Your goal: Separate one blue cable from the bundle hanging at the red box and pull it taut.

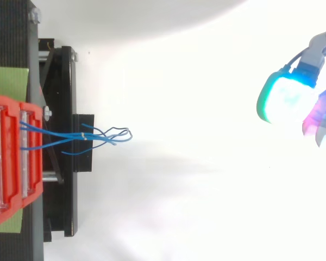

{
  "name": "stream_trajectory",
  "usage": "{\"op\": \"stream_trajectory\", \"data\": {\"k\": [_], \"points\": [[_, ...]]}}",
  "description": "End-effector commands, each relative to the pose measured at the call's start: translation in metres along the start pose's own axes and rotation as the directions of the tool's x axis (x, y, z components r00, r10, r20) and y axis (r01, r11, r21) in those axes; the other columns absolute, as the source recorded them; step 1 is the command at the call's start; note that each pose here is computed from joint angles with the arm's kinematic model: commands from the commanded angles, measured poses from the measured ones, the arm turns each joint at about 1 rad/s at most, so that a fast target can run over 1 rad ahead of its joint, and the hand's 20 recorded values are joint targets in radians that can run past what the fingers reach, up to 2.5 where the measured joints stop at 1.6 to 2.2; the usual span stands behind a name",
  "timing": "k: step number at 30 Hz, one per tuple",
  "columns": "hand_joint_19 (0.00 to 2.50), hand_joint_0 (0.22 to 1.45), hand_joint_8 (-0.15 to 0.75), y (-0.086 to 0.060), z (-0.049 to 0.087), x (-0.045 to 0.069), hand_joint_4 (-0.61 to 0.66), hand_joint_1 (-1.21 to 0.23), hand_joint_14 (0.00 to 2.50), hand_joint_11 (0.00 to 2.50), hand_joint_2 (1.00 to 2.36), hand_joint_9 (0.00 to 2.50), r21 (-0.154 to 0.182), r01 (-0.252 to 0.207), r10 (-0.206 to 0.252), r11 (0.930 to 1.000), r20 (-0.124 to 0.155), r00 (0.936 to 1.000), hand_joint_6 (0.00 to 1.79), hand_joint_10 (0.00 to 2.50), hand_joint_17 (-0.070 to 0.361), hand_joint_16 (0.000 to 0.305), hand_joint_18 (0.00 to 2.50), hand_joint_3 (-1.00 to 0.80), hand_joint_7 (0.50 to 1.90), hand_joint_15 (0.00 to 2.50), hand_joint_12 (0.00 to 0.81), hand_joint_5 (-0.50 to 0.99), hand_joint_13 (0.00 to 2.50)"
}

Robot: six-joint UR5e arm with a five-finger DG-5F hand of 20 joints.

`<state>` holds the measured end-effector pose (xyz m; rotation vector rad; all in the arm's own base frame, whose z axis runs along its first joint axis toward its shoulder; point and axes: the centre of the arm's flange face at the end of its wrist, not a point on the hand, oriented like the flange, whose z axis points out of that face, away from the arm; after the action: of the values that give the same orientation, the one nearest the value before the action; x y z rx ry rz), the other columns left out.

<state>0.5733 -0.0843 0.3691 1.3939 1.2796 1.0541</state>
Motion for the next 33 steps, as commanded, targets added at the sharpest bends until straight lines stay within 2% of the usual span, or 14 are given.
{"op": "stream_trajectory", "data": {"k": [1,15,33], "points": [[0.67,0.56,0.315,0.0000,0.0000,0.0004,0.29,-0.68,0.02,0.39,1.01,1.00,0.000,0.000,0.000,1.0000,-0.001,1.0000,0.50,0.01,0.099,0.044,0.80,-0.43,0.86,0.43,0.314,-0.13,0.92],[0.69,0.57,0.335,0.0000,0.0000,-0.0002,0.30,-0.69,0.02,0.43,1.00,1.01,0.000,0.000,0.000,1.0000,-0.002,1.0000,0.50,0.01,0.100,0.044,0.79,-0.44,0.87,0.45,0.335,-0.14,0.93],[0.68,0.57,0.332,0.0000,0.0000,-0.0002,0.29,-0.69,0.02,0.43,1.00,1.02,0.000,0.000,0.000,1.0000,-0.002,1.0000,0.50,0.01,0.101,0.045,0.75,-0.44,0.86,0.45,0.320,-0.14,0.92]]}}
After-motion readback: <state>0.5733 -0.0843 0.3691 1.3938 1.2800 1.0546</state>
